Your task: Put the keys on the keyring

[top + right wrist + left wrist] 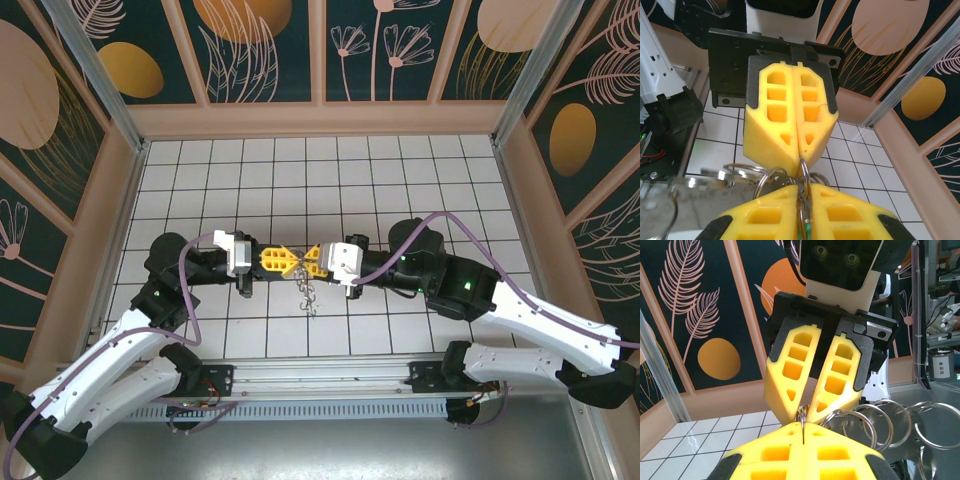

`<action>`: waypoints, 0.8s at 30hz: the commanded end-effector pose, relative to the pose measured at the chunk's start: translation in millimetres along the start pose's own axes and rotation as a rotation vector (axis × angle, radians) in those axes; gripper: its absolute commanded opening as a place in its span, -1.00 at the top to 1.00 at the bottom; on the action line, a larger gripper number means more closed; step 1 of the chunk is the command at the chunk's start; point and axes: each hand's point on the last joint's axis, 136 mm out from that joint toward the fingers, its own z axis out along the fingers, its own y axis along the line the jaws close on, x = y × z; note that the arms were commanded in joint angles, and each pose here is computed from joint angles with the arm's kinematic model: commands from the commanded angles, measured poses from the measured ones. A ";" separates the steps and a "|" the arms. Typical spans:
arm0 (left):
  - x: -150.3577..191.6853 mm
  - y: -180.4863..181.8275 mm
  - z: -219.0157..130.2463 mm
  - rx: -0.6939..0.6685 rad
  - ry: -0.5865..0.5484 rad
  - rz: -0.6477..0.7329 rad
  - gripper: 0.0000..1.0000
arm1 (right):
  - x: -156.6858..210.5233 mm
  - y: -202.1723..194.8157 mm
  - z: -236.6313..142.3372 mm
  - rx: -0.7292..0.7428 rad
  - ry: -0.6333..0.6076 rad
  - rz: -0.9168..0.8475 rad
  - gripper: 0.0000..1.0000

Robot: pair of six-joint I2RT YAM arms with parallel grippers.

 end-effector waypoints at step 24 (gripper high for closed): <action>45.1 61.2 2.1 -0.250 0.339 -0.021 0.96 | 47.4 -19.7 35.2 0.078 0.299 -0.057 1.00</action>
